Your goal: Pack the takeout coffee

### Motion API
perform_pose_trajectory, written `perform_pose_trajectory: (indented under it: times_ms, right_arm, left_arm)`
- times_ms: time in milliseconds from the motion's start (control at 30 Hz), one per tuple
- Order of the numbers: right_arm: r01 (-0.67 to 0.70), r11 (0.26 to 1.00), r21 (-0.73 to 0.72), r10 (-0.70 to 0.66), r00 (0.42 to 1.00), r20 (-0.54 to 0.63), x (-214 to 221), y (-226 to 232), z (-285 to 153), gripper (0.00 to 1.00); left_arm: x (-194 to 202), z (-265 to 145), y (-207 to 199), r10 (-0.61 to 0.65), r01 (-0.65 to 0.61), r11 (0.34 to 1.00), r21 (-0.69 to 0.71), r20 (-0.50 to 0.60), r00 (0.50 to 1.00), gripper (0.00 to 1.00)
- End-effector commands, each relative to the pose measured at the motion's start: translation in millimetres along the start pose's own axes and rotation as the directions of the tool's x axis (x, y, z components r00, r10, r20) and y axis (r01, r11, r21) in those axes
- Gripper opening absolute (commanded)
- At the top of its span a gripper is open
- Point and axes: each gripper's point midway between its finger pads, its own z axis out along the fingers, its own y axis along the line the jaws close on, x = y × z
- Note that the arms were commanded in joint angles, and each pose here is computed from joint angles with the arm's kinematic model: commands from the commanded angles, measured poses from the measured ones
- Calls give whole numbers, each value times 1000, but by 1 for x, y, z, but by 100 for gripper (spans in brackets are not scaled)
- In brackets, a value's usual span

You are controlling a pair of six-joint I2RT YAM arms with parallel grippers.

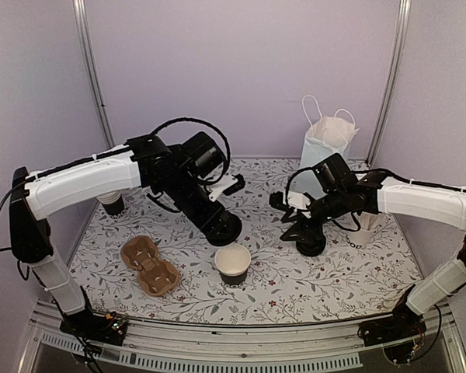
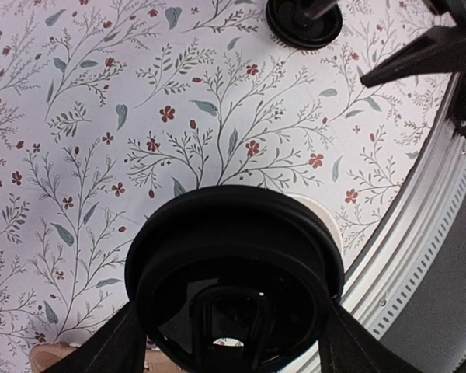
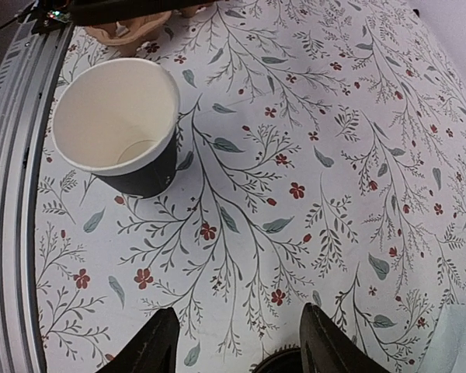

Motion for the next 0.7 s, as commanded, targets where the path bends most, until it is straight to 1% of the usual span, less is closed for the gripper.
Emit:
perform_pose_trajectory:
  times_ms: [0,167,267,667]
  right_arm:
    - [-30,991,129,29,1000,10,2,-35,12,56]
    - [-25,991,128,24,1000,10,8,-32,14,56]
    - [-19,988,151,18,1000,6,9,-35,12,56]
    - [-16,977,211,20,1000,-19,17,-44,11,56]
  left_arm:
    - [15,7,-8,85,-92,994,-56,-115,990,73]
    - [25,20,-32,181,-191,981,-40,-184,966,73]
    - [25,25,-39,216,-229,972,-46,-196,957,73]
    - [20,40,-33,245,-276,954,-120,-226,943,73]
